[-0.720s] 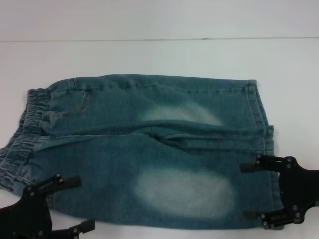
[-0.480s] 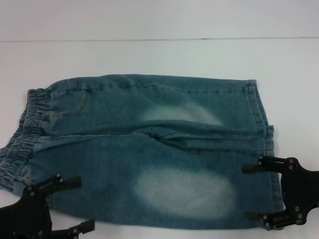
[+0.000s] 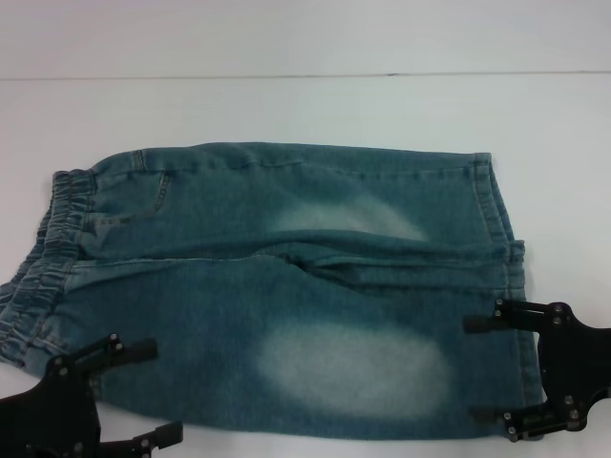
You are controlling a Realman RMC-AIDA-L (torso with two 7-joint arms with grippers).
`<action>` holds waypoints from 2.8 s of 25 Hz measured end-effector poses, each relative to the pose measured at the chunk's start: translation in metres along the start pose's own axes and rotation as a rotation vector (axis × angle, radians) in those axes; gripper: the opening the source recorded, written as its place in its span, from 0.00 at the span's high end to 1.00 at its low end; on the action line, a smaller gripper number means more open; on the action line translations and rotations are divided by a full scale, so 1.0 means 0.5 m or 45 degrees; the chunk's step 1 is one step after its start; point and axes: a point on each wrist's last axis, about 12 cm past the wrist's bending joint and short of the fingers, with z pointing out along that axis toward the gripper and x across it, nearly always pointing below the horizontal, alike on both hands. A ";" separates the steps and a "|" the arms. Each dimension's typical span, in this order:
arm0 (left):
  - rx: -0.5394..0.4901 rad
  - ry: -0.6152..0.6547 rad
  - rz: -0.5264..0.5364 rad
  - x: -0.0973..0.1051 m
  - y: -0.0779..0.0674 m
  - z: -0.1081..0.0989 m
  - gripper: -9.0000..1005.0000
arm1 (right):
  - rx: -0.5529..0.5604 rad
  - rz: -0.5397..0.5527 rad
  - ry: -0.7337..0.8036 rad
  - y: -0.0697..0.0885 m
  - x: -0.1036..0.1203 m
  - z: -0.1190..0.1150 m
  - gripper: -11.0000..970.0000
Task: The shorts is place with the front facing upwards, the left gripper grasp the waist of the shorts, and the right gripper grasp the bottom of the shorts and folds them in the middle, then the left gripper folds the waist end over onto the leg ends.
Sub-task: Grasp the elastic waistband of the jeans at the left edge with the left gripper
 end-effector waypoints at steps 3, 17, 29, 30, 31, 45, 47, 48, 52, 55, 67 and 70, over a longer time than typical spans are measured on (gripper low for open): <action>0.000 0.000 0.000 0.000 0.000 0.000 0.07 | -0.004 0.001 -0.001 0.000 0.000 0.001 0.03; -0.037 0.007 -0.034 0.000 0.004 -0.005 0.07 | -0.045 -0.006 -0.001 -0.002 -0.006 0.013 0.03; -0.448 0.126 -0.229 -0.051 0.072 -0.104 0.07 | -0.037 -0.025 0.004 -0.015 -0.013 0.030 0.03; -0.468 0.147 -0.242 -0.054 0.076 -0.110 0.07 | -0.029 -0.026 0.009 -0.017 -0.012 0.031 0.03; -0.496 0.176 -0.258 -0.058 0.082 -0.120 0.07 | -0.023 -0.026 0.016 -0.018 -0.011 0.033 0.03; -0.599 0.422 -0.322 -0.042 0.104 -0.133 0.09 | 0.007 0.001 0.038 -0.016 -0.002 0.038 0.03; -0.611 0.426 -0.322 -0.040 0.105 -0.133 0.09 | 0.009 0.004 0.037 -0.016 -0.001 0.038 0.03; -0.617 0.428 -0.322 -0.040 0.106 -0.133 0.10 | 0.013 0.005 0.036 -0.016 -0.001 0.037 0.03; -0.658 0.446 -0.320 -0.037 0.112 -0.137 0.10 | 0.025 0.015 0.041 -0.018 0.000 0.036 0.03; -0.676 0.470 -0.325 -0.032 0.113 -0.141 0.11 | 0.029 0.020 0.043 -0.018 0.001 0.037 0.03; -0.620 0.523 -0.349 -0.021 0.105 -0.133 0.13 | 0.040 0.041 0.041 -0.021 0.000 0.036 0.03; -0.582 0.510 -0.340 -0.026 0.102 -0.128 0.15 | 0.040 0.047 0.041 -0.022 -0.001 0.036 0.03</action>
